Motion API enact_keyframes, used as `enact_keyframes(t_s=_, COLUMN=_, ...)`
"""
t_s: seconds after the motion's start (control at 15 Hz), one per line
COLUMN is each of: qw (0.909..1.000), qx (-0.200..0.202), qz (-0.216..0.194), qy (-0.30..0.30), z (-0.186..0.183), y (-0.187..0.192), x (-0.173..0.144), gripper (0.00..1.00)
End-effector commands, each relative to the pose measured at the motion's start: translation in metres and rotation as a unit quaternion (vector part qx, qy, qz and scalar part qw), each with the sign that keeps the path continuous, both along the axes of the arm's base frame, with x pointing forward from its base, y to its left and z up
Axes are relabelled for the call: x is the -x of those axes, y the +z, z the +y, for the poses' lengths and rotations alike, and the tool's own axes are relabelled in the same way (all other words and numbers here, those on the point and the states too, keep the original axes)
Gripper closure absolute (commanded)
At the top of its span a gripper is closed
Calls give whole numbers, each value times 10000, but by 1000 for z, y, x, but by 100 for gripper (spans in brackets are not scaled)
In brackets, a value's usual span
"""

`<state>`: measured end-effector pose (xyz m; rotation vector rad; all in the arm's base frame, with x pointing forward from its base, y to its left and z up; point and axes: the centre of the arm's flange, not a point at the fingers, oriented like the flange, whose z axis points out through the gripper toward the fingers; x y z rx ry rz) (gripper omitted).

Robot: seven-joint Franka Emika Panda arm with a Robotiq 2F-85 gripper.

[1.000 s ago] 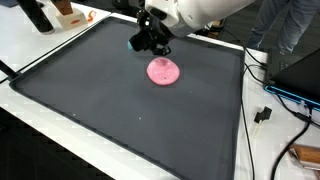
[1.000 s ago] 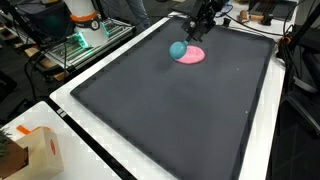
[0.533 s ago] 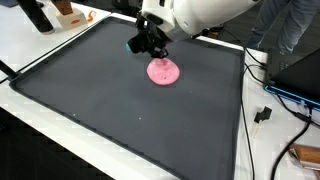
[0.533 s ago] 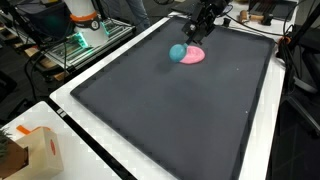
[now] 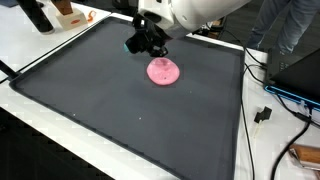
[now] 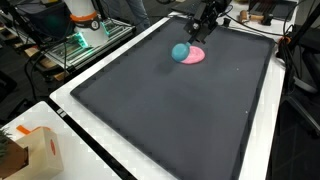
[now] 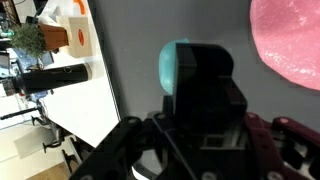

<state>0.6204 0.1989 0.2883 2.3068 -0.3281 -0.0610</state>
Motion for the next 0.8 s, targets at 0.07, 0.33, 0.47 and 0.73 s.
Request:
enact_keyframes(t_s=0.07, qw=9981, qx=-494, qz=170, qy=319, z=-12, y=25, x=-1, gripper=75)
enact_keyframes(t_s=0.33, qw=9943, qx=-888, qz=256, qy=538, z=-20, y=45, x=-5, gripper=75)
enact_keyframes(t_s=0.47, qw=9903, qx=-1173, qz=313, qy=669, z=-24, y=55, x=-6, gripper=75)
enact_keyframes(t_s=0.73, qw=9798, qx=-1741, qz=431, qy=887, z=-32, y=74, x=-7, gripper=75)
